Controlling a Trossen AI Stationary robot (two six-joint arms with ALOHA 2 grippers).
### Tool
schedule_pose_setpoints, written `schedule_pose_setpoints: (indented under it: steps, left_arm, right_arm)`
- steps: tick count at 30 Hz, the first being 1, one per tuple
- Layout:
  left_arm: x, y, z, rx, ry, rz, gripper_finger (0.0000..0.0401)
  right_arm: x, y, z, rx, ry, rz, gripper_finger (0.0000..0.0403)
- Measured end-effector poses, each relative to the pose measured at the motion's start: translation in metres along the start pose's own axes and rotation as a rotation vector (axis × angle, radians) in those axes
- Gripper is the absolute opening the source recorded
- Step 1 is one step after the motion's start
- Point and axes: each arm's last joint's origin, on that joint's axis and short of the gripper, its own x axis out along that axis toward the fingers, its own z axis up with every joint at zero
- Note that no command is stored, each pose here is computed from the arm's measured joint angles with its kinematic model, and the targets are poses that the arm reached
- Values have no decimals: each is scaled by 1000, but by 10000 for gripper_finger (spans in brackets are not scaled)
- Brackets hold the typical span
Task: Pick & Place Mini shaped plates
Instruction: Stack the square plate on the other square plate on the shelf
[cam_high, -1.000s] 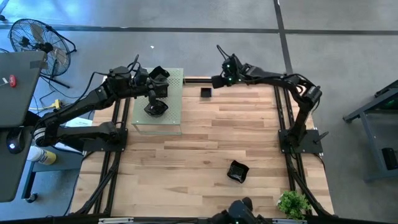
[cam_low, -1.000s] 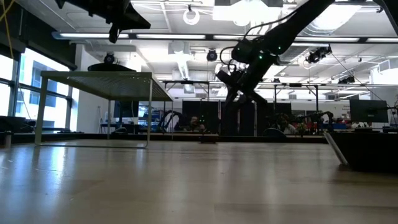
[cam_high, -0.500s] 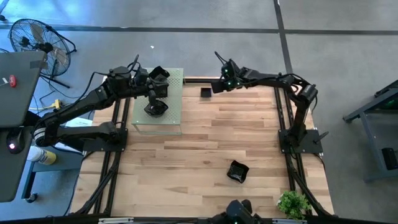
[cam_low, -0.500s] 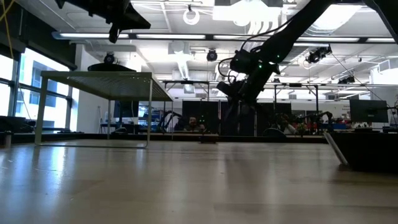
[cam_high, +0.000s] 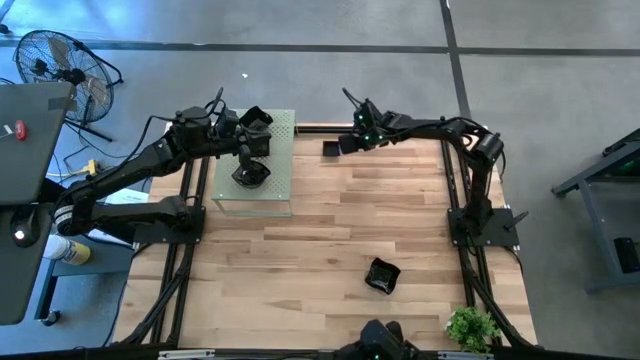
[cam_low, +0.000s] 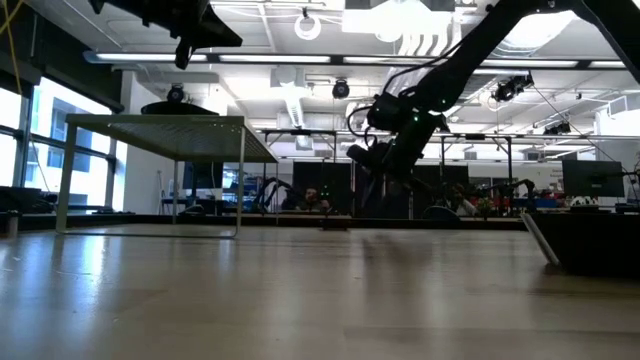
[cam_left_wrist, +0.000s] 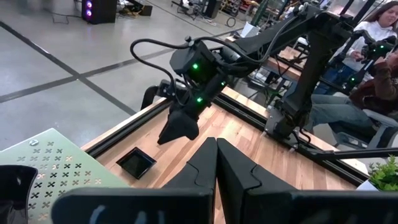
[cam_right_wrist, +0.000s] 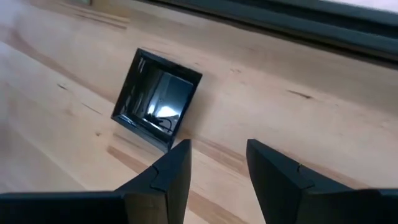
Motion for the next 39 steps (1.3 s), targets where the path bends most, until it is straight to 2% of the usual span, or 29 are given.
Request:
schedule_pose_setpoints:
  steps: [23, 30, 34, 39]
  left_arm:
    - [0, 0, 0, -4, 1, -4, 1]
    - [0, 0, 0, -4, 0, -4, 1]
    - [0, 0, 0, -6, 0, -4, 1]
    - [0, 0, 0, -8, 1, -4, 1]
  right_arm:
    - [3, -1, 6, -18, -54, 10, 147]
    - [23, 6, 1, -6, -65, 68, 132]
    - [38, 7, -7, 10, -47, 56, 120]
    - [39, 13, -5, -5, -79, 68, 88]
